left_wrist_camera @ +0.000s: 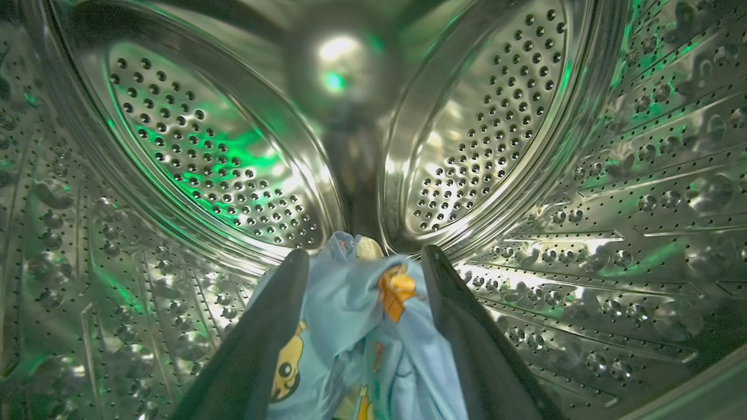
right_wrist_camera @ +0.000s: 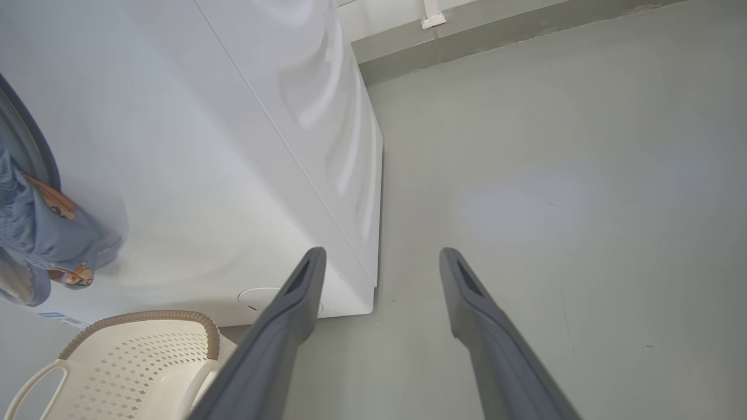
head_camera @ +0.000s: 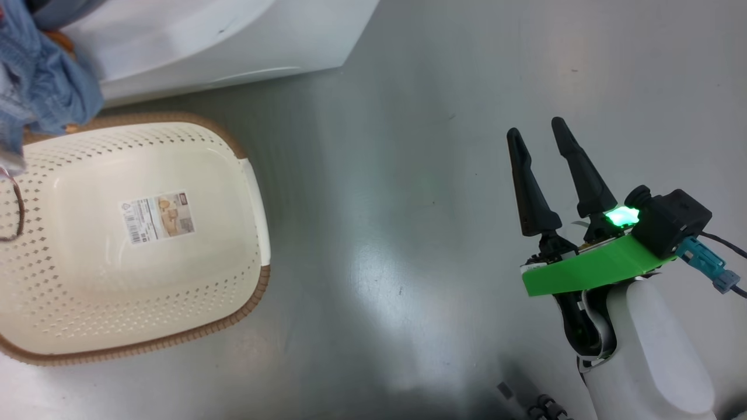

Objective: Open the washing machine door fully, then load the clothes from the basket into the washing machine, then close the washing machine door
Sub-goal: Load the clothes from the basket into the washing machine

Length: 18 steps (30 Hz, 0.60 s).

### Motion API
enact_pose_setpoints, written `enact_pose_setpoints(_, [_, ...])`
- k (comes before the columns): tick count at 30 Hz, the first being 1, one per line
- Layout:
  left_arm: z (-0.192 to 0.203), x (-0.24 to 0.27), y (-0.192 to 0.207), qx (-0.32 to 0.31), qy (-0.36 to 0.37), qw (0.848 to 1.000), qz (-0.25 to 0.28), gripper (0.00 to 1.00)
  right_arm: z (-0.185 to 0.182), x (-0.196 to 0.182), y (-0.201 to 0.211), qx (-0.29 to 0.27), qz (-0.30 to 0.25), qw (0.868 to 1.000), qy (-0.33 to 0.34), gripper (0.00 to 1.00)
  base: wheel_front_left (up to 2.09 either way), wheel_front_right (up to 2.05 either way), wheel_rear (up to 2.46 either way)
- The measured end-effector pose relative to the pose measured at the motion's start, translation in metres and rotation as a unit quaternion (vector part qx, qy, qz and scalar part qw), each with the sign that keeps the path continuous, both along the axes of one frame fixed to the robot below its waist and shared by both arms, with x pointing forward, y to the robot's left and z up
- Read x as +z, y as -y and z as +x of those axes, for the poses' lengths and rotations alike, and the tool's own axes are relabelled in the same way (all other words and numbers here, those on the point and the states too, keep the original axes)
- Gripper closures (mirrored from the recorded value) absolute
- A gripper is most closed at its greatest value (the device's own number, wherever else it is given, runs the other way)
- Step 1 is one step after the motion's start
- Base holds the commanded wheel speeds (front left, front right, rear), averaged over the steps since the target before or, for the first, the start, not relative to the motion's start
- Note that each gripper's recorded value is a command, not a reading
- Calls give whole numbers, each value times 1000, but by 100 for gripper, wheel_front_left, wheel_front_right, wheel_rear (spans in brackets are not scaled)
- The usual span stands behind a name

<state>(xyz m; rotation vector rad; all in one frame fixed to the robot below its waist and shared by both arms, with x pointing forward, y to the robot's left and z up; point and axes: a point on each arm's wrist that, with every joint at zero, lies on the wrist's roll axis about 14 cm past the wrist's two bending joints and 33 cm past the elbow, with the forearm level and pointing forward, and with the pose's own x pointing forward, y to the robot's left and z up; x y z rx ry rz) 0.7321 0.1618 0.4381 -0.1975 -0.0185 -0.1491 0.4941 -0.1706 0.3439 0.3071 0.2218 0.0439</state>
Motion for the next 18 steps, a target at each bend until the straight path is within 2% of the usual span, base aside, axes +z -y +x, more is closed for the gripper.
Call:
enact_pose_setpoints(11, [-41, 12, -1, 11, 31, 999, -10, 0, -2, 4, -7, 6, 4, 1000, 3, 0, 0, 0, 0])
enact_pose_setpoints(18, [-73, 0, -9, 24, 22, 999, -12, 0, -1, 4, -10, 10, 4, 1000, 4, 0, 0, 0, 0])
